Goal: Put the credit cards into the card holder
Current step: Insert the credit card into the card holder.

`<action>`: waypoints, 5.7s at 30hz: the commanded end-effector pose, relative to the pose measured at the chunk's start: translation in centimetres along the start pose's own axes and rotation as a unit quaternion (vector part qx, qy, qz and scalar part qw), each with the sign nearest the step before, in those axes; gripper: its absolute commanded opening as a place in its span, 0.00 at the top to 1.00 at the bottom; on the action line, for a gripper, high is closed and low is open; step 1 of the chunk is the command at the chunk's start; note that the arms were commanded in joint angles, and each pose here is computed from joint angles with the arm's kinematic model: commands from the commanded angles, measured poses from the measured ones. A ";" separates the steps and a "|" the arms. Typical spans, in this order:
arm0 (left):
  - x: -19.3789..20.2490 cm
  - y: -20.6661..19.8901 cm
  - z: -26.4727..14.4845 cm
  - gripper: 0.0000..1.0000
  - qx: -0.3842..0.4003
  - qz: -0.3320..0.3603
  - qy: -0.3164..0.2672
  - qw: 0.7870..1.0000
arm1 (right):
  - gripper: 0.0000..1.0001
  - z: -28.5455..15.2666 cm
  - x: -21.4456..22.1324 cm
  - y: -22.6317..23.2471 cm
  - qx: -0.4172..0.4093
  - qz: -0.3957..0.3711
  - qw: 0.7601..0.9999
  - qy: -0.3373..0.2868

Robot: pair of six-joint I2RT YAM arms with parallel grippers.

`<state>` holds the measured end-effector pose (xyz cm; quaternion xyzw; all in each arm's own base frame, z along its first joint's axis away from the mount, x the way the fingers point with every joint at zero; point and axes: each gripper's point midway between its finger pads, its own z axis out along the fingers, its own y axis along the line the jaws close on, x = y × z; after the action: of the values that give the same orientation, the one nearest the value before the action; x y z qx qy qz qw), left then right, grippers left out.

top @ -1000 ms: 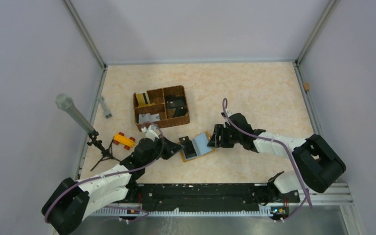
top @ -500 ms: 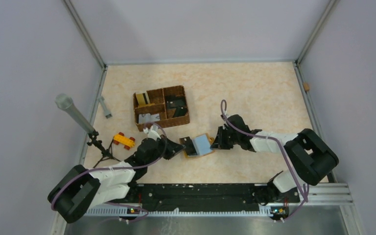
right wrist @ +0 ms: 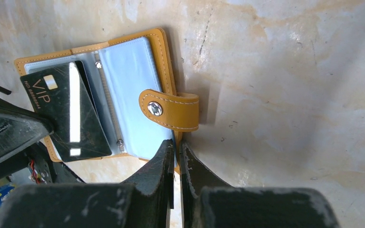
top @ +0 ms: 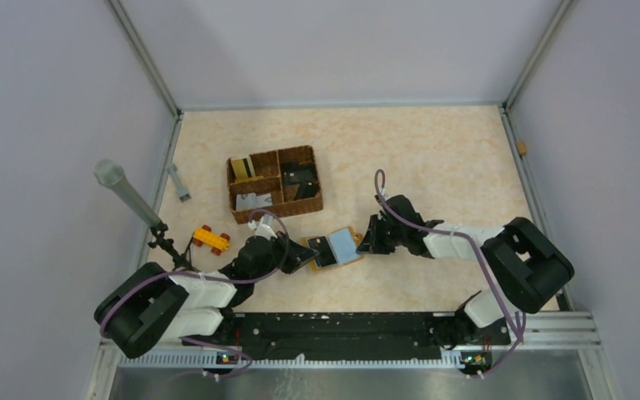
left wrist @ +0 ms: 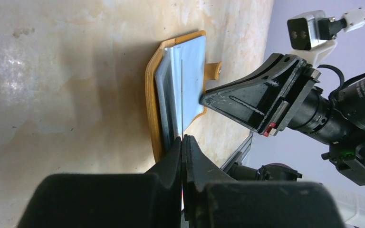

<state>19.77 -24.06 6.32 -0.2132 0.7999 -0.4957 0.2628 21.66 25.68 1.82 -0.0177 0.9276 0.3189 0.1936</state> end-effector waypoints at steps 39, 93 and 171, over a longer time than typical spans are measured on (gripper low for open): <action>0.8 1.6 1.8 1.00 -0.030 -0.006 -0.002 1.000 | 1.00 0.3 0.7 -1.2 0.058 0.000 0.998 -0.001; 0.8 2.3 3.7 1.00 -0.054 0.036 -0.002 0.998 | 1.00 0.0 0.5 0.0 0.044 -0.003 0.999 -0.007; -2.7 -3.9 1.0 0.08 -0.160 0.234 0.007 0.959 | 0.60 -6.7 -3.8 4.5 0.007 -0.059 0.992 -0.114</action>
<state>23.35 -27.35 11.70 -0.0563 0.8821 -0.3189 0.3421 21.02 23.86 6.35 -0.0094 0.9248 0.2723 0.2657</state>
